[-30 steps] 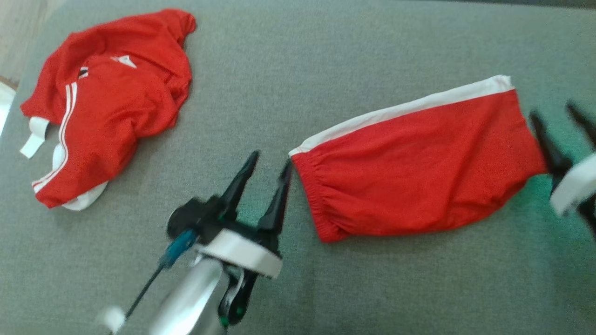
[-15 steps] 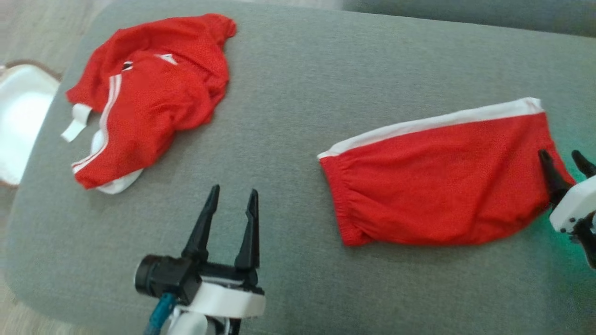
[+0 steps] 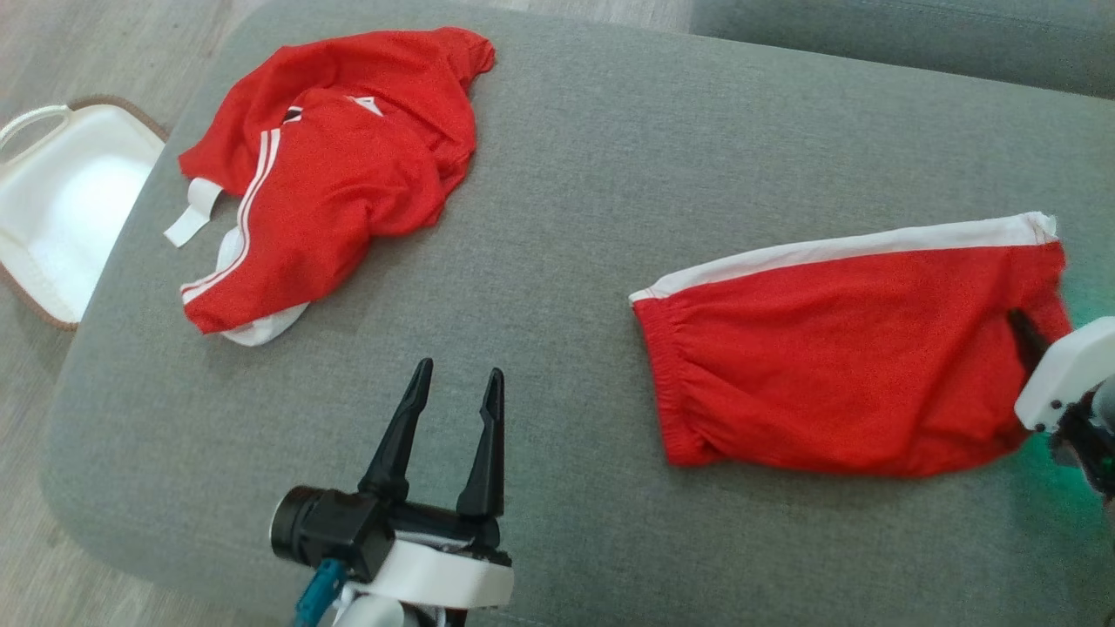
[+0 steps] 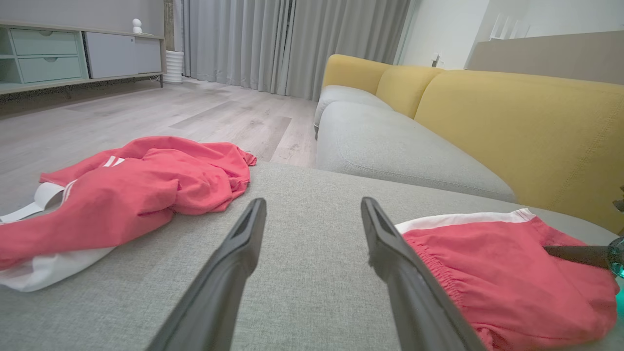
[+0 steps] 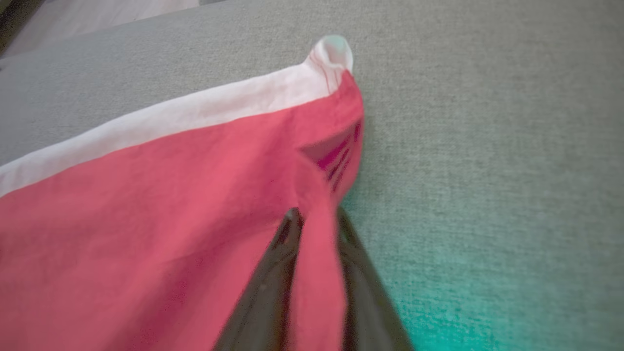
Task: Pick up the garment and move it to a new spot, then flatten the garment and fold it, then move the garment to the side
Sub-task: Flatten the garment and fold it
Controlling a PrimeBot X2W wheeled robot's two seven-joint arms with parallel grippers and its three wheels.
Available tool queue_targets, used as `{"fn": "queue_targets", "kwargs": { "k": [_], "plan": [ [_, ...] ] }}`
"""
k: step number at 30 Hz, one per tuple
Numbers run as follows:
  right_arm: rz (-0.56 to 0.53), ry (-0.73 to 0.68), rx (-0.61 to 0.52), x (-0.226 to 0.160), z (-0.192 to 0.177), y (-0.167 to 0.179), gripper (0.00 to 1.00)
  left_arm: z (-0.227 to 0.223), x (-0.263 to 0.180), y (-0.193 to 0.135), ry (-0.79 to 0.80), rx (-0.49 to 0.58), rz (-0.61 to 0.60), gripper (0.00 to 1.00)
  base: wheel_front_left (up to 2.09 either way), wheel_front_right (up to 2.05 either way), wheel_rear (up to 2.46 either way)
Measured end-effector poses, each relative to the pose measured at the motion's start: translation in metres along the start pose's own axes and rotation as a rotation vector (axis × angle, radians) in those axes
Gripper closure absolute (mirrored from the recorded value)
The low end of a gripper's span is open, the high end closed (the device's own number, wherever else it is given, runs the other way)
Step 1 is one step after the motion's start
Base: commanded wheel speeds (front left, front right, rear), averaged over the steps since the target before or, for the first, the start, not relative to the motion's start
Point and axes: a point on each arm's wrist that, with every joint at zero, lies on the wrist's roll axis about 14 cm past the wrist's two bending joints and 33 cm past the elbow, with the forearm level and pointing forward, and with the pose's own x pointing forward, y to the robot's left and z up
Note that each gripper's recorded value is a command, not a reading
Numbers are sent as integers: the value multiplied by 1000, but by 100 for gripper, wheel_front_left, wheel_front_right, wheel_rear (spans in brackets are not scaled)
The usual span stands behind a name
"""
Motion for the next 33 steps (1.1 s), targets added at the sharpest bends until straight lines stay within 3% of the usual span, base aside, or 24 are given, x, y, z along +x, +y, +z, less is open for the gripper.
{"fn": "queue_targets", "kwargs": {
  "k": [9, 17, 21, 26, 33],
  "plan": [
    [-56, -41, 35, -14, 1, -26, 100, -3, 9, -17, 8, -17, -59, 0, 0, 0, 0],
    [-282, -66, 44, -61, 1, -122, 100, -13, 24, -43, 34, -31, -146, 0, 0, 0, 0],
    [-340, -102, 64, -80, 3, -145, 100, -16, 33, -54, 39, -33, -185, 0, 0, 0, 0],
    [-302, -212, 40, -87, 37, -131, 100, -18, 36, -64, 44, -35, -222, 0, 0, 0, 0],
    [-113, -405, -11, -92, 94, -52, 100, -11, 29, -68, 24, -31, -236, 0, 0, 0, 0]
  ]
}}
